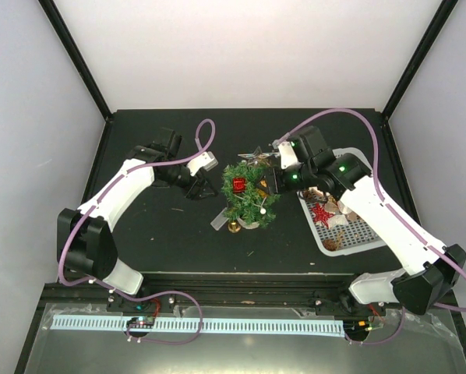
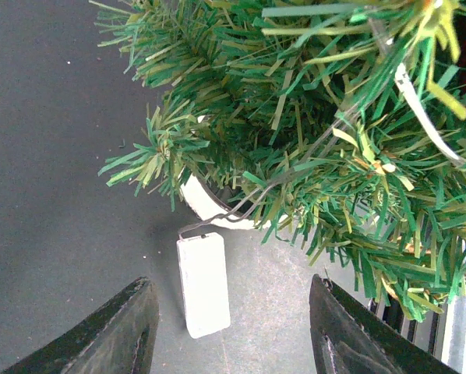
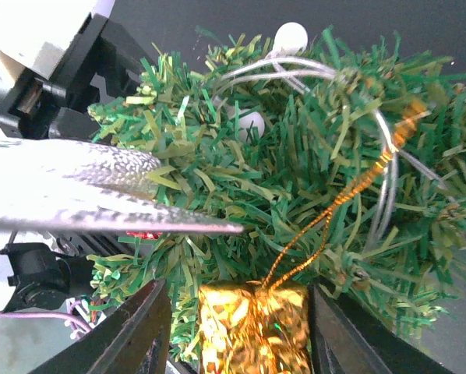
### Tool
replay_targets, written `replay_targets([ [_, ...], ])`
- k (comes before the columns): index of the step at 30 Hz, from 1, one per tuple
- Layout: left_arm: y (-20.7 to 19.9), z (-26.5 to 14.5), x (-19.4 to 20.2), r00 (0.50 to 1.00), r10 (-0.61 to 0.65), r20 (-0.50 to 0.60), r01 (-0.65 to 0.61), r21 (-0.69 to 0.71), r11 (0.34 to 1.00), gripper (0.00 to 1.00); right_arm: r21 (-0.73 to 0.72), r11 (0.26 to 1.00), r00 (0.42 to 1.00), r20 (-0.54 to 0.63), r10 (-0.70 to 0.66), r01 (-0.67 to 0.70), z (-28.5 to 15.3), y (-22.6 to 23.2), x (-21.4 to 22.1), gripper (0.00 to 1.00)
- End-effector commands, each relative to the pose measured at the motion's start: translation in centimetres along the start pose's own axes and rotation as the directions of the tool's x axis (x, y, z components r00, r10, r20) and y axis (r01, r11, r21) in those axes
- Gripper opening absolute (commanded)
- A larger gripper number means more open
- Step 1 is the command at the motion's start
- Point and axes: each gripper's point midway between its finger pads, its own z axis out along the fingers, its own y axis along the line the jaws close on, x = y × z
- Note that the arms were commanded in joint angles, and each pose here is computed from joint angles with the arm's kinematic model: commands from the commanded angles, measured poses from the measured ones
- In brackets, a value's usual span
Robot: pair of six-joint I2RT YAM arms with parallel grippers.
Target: Decorate the small christmas tree
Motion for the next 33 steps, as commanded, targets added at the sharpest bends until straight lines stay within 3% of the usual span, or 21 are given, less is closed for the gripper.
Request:
replay_targets([
  [1, -0.8, -0.5, -0.7, 0.999, 0.032, 0.031, -0.033, 0.006, 0.999, 0.55, 0.005, 1.000, 0.997, 0.068, -0.025, 0.025, -1.9, 0.9, -1.0, 0.50],
  [23, -1.0, -0.6, -0.5, 0.999, 0.037, 0.030, -0.037, 0.005, 0.999, 0.55, 0.065, 0.998, 0.990, 0.140, -0.021, 0.011, -4.8, 0.2, -0.8, 0.50],
  [26, -1.1, -0.6, -0.5, 0.999, 0.039, 0.031, -0.039, 0.002, 0.999, 0.55, 0.060, 0.998, 0.990, 0.140, -0.022, 0.013, -5.3, 0.3, -0.2, 0.44],
  [33, -1.0, -0.7, -0.4, 0.999, 0.041, 0.029, -0.041, -0.004, 0.999, 0.55, 0.007, 1.000, 0.997, 0.067, -0.025, 0.024, -4.3, 0.6, 1.7, 0.18],
])
